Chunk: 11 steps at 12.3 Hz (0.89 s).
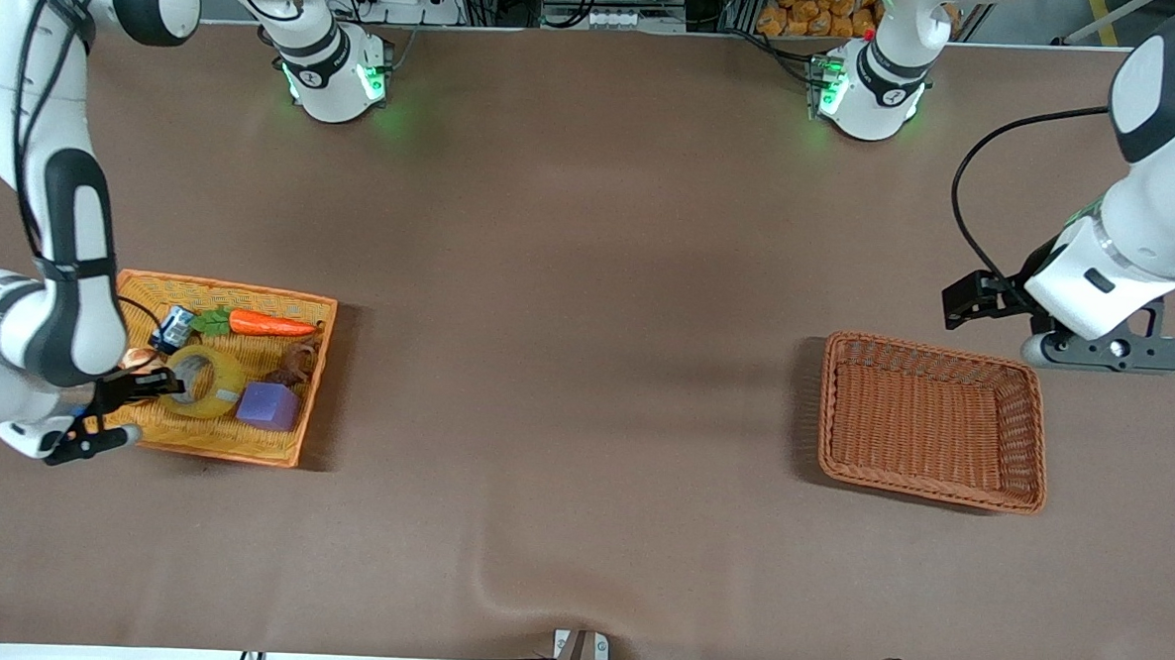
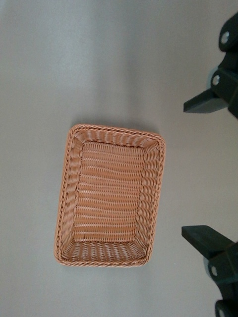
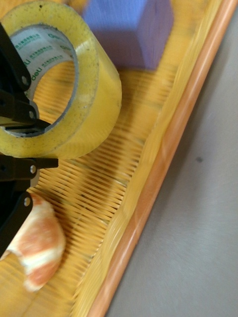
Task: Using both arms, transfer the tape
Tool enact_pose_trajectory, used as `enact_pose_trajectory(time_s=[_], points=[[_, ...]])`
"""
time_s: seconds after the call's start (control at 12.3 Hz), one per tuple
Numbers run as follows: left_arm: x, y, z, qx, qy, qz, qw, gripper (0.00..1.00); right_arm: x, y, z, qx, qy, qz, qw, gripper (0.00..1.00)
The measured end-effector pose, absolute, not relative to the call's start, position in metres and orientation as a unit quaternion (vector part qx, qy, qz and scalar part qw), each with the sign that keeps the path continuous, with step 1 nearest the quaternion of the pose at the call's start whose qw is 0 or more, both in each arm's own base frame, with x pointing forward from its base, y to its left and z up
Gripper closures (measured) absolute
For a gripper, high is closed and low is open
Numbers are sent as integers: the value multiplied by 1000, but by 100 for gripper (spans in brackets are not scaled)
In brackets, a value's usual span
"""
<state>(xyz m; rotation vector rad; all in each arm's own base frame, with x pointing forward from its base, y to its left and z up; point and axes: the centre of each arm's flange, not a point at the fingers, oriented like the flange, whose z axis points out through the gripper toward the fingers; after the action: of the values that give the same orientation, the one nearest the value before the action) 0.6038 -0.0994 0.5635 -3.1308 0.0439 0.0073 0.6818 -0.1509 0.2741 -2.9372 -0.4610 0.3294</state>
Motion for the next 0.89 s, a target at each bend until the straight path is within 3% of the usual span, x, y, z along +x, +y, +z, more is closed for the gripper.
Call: enact_pose_trajectory(time_s=[0.16,0.32,0.57,0.89], points=[[603,-102,564,-1000,13,1,5,0,687,-125,345,-975,-179,96,86,78],[604,-102,563,-1000,12,2,5,0,691,-47,386,-961,-237,95,105,78],[607,-101,555,-1000,11,7,5,0,688,139,380,-923,-355,73,130,78],[621,-124,520,-1000,-22,9,-1,0,651,352,344,-874,-474,-24,106,78]])
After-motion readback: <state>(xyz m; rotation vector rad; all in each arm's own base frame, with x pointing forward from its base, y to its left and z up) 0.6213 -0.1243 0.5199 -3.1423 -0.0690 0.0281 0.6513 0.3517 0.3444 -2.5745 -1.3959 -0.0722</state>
